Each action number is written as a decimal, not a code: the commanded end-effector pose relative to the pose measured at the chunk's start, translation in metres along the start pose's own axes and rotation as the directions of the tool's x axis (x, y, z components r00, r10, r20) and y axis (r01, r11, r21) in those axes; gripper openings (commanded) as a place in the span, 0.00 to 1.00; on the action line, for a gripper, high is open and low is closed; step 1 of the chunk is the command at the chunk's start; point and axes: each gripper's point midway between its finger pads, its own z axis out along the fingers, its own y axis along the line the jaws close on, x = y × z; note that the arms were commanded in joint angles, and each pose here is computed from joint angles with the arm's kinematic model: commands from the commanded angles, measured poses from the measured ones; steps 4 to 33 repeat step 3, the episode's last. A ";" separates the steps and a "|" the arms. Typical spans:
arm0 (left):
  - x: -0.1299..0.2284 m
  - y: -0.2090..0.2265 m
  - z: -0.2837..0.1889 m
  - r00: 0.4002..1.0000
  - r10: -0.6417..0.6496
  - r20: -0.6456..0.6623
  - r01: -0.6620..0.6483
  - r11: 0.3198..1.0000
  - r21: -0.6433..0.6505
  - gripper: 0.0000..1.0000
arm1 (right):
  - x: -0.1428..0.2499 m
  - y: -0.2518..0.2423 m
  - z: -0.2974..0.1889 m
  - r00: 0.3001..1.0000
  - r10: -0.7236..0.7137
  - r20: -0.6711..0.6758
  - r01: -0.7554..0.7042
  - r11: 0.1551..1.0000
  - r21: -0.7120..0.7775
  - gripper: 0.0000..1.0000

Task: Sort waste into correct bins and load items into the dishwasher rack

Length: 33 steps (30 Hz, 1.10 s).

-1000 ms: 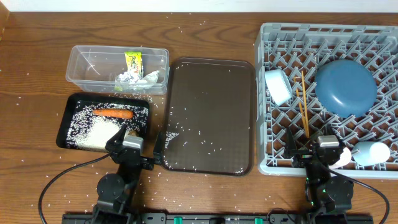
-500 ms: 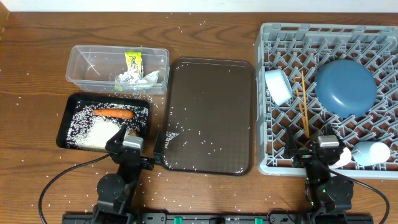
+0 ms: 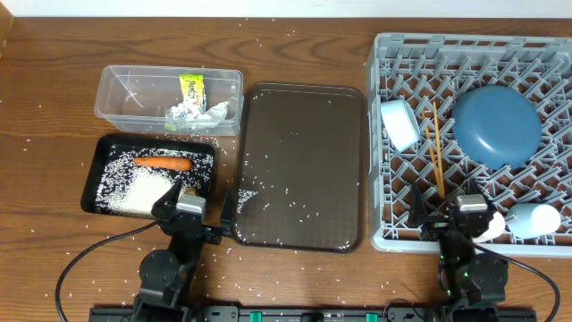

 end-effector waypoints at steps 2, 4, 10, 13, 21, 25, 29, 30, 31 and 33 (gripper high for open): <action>0.015 -0.002 0.002 0.999 0.018 -0.034 -0.018 1.000 0.010 0.98 | 0.001 0.003 0.000 1.000 -0.008 0.002 0.008 1.000 -0.013 0.99; 0.015 -0.002 0.002 0.999 0.018 -0.034 -0.018 1.000 0.010 0.98 | 0.001 0.003 0.000 1.000 -0.008 0.002 0.008 1.000 -0.013 0.99; 0.015 -0.002 0.002 0.999 0.018 -0.034 -0.018 1.000 0.010 0.98 | 0.001 0.003 0.000 1.000 -0.008 0.002 0.008 1.000 -0.013 0.99; 0.015 -0.002 0.002 0.999 0.018 -0.034 -0.018 1.000 0.010 0.98 | 0.001 0.003 0.000 1.000 -0.008 0.002 0.008 1.000 -0.013 0.99; 0.015 -0.002 0.002 0.999 0.018 -0.034 -0.018 1.000 0.010 0.98 | 0.001 0.003 0.000 1.000 -0.008 0.002 0.008 1.000 -0.013 0.99; 0.015 -0.002 0.002 0.999 0.018 -0.034 -0.018 1.000 0.010 0.98 | 0.001 0.003 0.000 1.000 -0.008 0.002 0.008 1.000 -0.013 0.99; 0.015 -0.002 0.002 0.999 0.018 -0.034 -0.018 1.000 0.010 0.98 | 0.001 0.003 0.000 1.000 -0.008 0.002 0.008 1.000 -0.013 0.99; 0.015 -0.002 0.002 0.999 0.018 -0.034 -0.018 1.000 0.010 0.98 | 0.001 0.003 0.000 1.000 -0.008 0.002 0.008 1.000 -0.013 0.99; 0.015 -0.002 0.002 0.999 0.018 -0.034 -0.018 1.000 0.010 0.98 | 0.001 0.003 0.000 1.000 -0.008 0.002 0.008 1.000 -0.013 0.99; 0.015 -0.002 0.002 0.999 0.018 -0.034 -0.018 1.000 0.010 0.98 | 0.001 0.003 0.000 1.000 -0.008 0.002 0.008 1.000 -0.013 0.99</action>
